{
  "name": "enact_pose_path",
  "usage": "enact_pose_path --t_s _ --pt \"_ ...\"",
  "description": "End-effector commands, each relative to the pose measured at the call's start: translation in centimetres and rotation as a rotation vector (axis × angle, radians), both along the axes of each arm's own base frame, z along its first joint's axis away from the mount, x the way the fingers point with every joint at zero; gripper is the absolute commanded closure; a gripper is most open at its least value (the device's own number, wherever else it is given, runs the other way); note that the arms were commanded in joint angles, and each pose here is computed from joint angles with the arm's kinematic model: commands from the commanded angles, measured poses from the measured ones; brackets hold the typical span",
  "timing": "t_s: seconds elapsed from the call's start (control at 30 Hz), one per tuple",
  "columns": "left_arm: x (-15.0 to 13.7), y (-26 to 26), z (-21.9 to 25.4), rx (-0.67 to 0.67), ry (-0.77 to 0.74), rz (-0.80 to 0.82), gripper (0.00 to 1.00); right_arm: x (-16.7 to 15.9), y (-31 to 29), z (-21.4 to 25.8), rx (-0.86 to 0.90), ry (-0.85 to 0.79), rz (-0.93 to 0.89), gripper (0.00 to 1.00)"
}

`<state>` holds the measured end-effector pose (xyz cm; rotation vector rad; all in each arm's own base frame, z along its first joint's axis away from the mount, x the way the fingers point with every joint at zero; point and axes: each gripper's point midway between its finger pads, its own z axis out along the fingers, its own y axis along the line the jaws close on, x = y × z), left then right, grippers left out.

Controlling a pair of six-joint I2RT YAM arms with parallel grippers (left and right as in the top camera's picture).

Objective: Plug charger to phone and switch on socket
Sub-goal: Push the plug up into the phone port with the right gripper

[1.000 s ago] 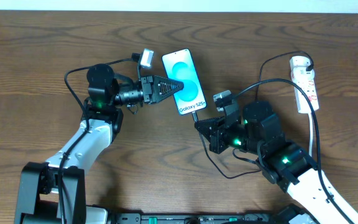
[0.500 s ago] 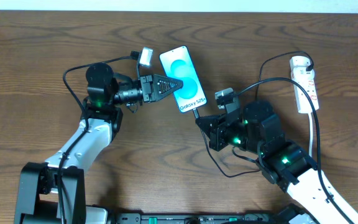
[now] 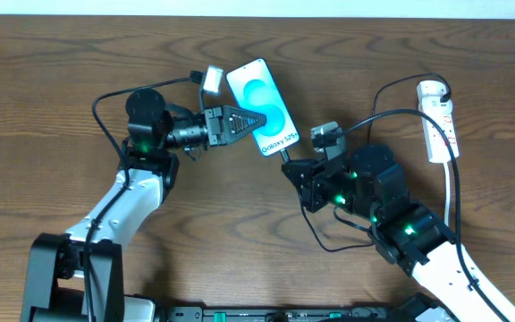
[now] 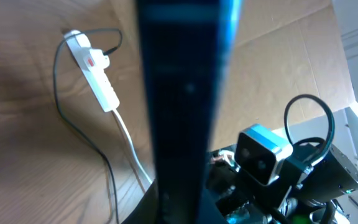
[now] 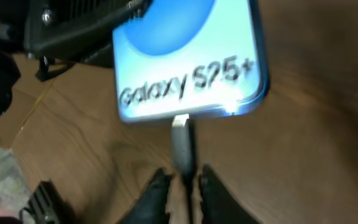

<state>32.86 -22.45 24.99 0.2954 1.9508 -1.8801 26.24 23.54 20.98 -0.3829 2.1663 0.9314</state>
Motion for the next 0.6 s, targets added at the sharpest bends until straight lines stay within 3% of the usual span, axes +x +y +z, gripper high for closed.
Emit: enact_pose_path --t_s 0.0,0.17,0.27,0.57 --pt "-0.4 -0.8 0.1 0.001 -0.029 -0.014 0.93 -0.2 -0.4 3.2 0.029 -0.081 -0.006 0.75" --pt "1.3 -0.5 0.1 0.003 -0.029 0.090 0.93 -2.1 -1.6 6.3 0.032 -0.202 0.006 0.58" --pt "2.0 -0.3 0.1 0.004 -0.029 0.129 0.93 -1.5 -3.1 4.0 -0.118 -0.197 -0.099 0.54" --pt "1.5 -0.4 0.1 0.000 -0.010 0.100 0.93 0.2 -2.0 -1.1 -0.354 -0.180 -0.192 0.62"
